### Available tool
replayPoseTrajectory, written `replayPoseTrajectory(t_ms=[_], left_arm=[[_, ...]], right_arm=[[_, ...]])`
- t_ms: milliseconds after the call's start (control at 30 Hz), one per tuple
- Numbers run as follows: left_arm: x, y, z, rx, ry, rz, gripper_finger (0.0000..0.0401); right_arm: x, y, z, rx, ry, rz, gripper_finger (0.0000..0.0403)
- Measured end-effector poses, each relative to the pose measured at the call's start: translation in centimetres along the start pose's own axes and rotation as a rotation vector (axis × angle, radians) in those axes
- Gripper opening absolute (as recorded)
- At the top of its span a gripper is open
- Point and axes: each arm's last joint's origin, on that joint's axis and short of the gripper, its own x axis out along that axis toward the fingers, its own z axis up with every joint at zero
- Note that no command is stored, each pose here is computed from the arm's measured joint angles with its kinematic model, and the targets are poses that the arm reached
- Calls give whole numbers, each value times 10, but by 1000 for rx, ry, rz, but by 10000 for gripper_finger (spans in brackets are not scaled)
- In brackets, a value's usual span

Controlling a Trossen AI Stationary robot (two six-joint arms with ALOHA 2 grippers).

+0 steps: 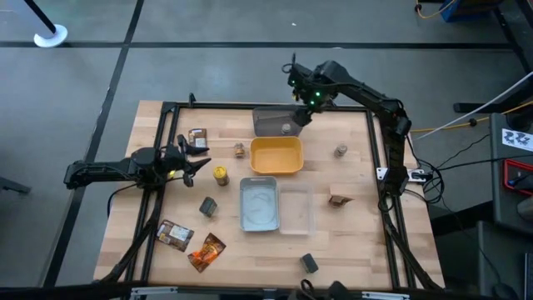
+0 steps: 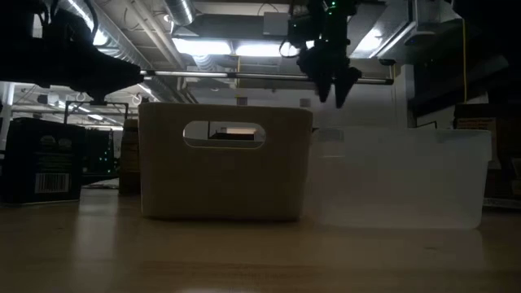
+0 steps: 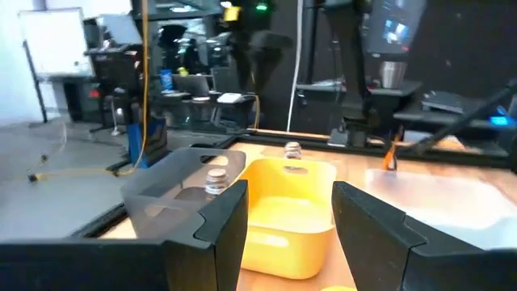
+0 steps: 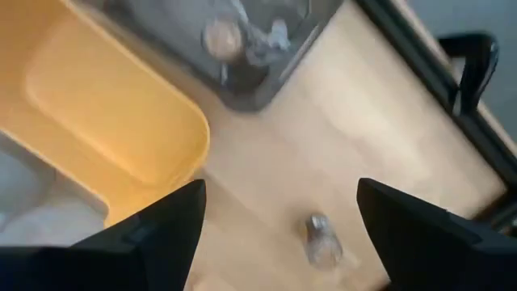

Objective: Sort spices by type
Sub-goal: Put the right brown seasoning bottle into the black bin

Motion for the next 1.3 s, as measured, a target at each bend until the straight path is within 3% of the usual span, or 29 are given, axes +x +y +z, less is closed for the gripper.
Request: replayPoseTrajectory(t_ms=[133, 300, 600, 967, 1300], left_arm=[[0, 0, 0, 6, 0, 2, 166], [0, 3, 5, 172, -42, 70, 166], [1, 6, 1, 110, -4, 115, 166], [1, 6, 1, 110, -1, 113, 166], [1, 6, 1, 110, -1, 113, 166]], right_arm=[[11, 7, -4, -45, 52, -1, 321], [34, 14, -12, -108, 138, -58, 321], [78, 20, -37, -98, 313, -163, 317], [92, 9, -72, -69, 412, -238, 257], [120, -5, -89, -103, 524, -300, 248]])
